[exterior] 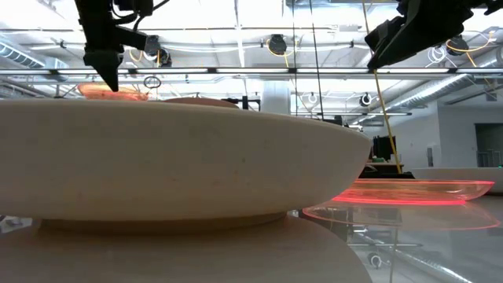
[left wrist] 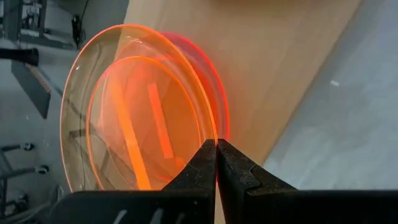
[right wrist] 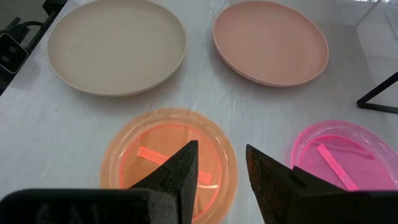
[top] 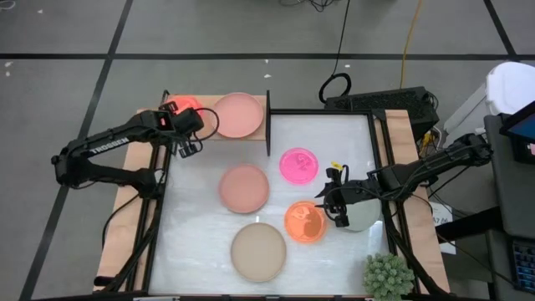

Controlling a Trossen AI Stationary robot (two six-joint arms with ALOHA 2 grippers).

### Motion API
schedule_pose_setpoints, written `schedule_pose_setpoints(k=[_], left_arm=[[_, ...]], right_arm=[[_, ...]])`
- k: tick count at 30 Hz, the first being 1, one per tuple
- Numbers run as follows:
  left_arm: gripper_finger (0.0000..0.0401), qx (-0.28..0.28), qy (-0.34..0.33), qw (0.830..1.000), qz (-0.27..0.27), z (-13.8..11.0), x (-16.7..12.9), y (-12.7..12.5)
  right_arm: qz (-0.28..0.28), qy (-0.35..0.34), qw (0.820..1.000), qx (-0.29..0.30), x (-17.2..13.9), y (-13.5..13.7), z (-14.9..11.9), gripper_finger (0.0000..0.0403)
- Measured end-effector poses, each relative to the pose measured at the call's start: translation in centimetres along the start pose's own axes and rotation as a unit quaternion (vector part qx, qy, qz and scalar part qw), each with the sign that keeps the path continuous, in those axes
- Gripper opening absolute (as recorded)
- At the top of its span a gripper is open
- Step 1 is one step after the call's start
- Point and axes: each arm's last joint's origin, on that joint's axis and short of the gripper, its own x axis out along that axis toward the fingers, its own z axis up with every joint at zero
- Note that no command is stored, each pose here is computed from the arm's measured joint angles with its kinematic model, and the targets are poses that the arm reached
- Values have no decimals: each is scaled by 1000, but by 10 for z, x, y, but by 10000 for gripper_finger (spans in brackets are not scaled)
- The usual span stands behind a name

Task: Place and stack plates onto a shelf
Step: Stack the left small orange plate on top of the small pink plate on the shelf

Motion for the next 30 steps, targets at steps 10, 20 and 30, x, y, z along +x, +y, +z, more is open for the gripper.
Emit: schedule_pose_setpoints(k=[10, 20, 30], left_arm=[[19, -21, -19, 1000, -12, 4, 5, 8], [21, -35, -10, 999, -8, 3, 8, 13], [22, -52, -27, 998, -18, 6, 11, 18]], right_arm=[[0, 0, 1000, 1, 0, 0, 0, 118], [0, 0, 1000, 0, 0, 0, 0, 118], [0, 0, 1000, 0, 0, 0, 0, 118]])
